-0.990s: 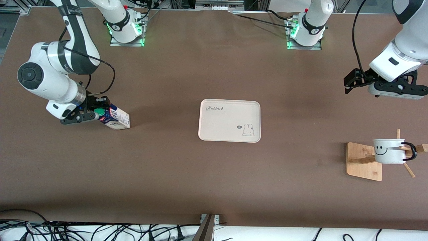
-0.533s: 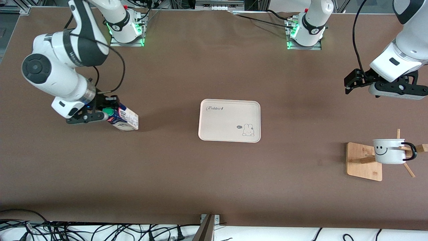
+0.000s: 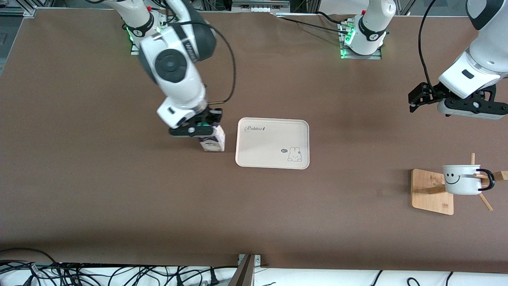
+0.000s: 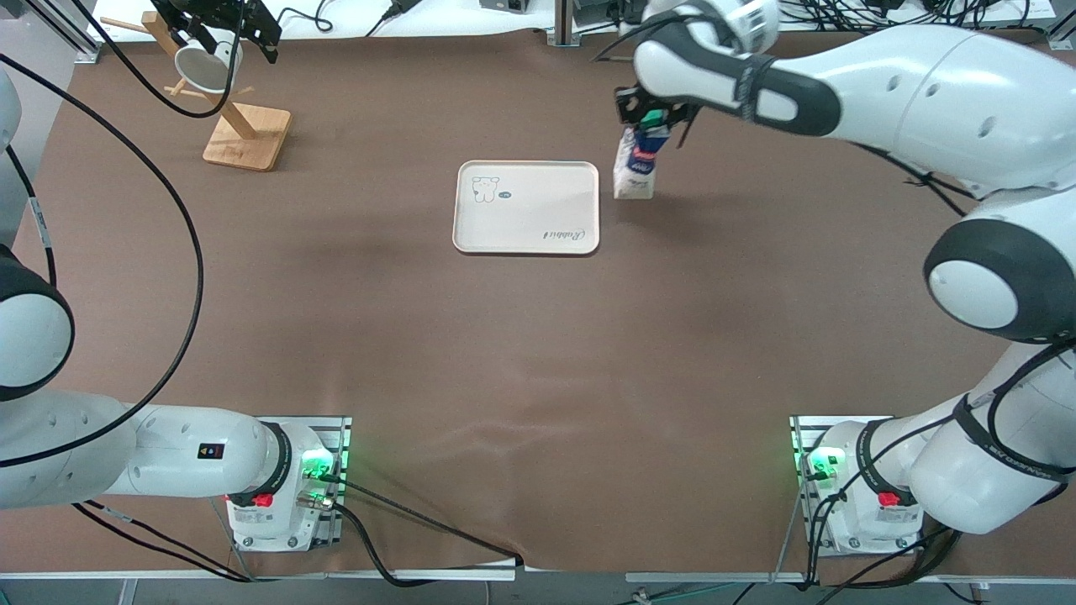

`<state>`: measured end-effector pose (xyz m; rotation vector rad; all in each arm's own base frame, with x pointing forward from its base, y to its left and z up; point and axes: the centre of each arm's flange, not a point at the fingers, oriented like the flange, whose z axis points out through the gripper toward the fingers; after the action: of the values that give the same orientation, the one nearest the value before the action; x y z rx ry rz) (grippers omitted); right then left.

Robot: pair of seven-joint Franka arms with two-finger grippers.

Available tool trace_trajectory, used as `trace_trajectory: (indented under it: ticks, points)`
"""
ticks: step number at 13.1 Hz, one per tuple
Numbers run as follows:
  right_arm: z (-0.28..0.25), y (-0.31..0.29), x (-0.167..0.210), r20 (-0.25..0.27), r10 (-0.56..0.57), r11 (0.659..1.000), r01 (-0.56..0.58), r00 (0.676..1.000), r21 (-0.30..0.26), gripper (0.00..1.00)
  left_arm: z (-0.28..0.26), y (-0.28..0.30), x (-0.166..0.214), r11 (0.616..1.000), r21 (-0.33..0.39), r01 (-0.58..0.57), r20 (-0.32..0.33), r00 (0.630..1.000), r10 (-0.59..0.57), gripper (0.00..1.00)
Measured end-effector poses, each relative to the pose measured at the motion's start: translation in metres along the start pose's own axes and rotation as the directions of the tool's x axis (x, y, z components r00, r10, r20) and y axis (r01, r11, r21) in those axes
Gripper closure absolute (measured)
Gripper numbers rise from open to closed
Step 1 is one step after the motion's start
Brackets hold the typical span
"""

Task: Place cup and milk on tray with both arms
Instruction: 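Carry the milk carton with the right gripper onto the white tray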

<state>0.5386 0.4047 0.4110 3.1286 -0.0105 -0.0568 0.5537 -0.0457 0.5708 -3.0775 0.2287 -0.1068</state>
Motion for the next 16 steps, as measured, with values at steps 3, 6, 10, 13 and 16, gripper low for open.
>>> trace_trajectory:
  ticks: [3, 6, 10, 13, 16]
  points:
    - [0.012, -0.064, -0.03, -0.026, 0.034, 0.999, -0.034, 0.999, 0.015, 0.46, 0.0, 0.0, 0.0, 1.0, 0.0, 0.0, 0.0, 1.0, 0.0, 0.0]
    - [0.033, -0.097, -0.044, -0.047, 0.047, 0.998, -0.046, 0.998, 0.034, 0.46, 0.0, 0.0, 0.0, 1.0, 0.0, 0.0, -0.001, 1.0, 0.0, 0.0]
    - [0.065, -0.106, -0.042, -0.047, 0.042, 0.999, -0.041, 0.998, 0.027, 0.46, -0.001, 0.0, 0.001, 1.0, 0.0, 0.0, -0.001, 1.0, 0.0, 0.0]
    - [0.067, -0.107, -0.04, -0.053, 0.044, 0.999, -0.042, 0.998, 0.029, 0.34, 0.0, 0.0, 0.001, 1.0, 0.0, 0.0, -0.001, 1.0, 0.0, 0.0]
    - [0.04, -0.102, -0.026, -0.095, 0.064, 0.997, -0.059, 0.993, 0.057, 0.04, 0.0, 0.0, 0.001, 1.0, 0.0, 0.0, -0.001, 1.0, 0.0, 0.0]
